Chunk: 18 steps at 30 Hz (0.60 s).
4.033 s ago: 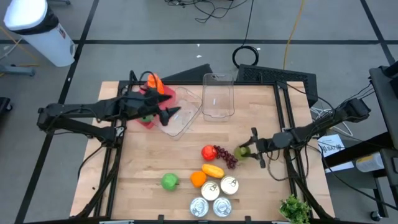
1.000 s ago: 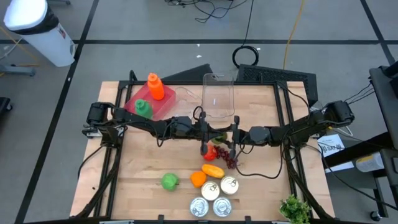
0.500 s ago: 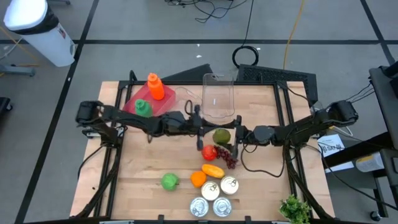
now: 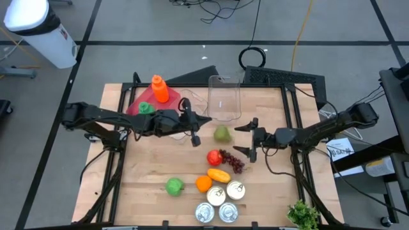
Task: Pick & Place Food Item
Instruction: Put the green pear into the left transparent bin
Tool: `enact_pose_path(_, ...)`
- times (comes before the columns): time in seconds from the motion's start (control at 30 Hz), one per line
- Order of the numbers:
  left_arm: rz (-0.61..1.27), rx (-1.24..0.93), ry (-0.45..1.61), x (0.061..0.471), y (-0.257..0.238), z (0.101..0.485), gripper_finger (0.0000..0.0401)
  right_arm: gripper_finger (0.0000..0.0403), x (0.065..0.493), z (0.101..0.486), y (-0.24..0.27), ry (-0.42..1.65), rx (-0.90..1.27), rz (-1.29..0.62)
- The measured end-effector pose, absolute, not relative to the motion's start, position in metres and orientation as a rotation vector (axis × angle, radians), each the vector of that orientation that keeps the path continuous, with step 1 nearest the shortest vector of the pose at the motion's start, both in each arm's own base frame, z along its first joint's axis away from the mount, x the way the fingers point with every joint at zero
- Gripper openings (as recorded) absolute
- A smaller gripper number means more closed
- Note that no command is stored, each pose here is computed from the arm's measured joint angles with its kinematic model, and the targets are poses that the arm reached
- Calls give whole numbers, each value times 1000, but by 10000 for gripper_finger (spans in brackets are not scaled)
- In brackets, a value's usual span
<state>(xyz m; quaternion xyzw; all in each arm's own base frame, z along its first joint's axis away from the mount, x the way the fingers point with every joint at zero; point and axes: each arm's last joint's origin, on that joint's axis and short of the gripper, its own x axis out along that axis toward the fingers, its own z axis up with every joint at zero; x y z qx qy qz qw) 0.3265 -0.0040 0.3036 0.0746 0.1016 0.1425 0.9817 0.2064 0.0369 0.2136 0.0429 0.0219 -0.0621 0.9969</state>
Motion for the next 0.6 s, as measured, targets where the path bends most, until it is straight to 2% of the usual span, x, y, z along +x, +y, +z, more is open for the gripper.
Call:
enact_pose_path(0.13, 288, 145, 258, 326, -3, 297, 16, 375, 212, 189, 34, 213, 41, -151)
enact_pose_path(0.43, 330, 67, 259, 326, -2, 296, 46, 375, 250, 160, 21, 397, 57, -292)
enact_pose_path(0.6, 362, 48, 275, 325, -1, 294, 96, 375, 265, 149, 20, 573, 51, -396)
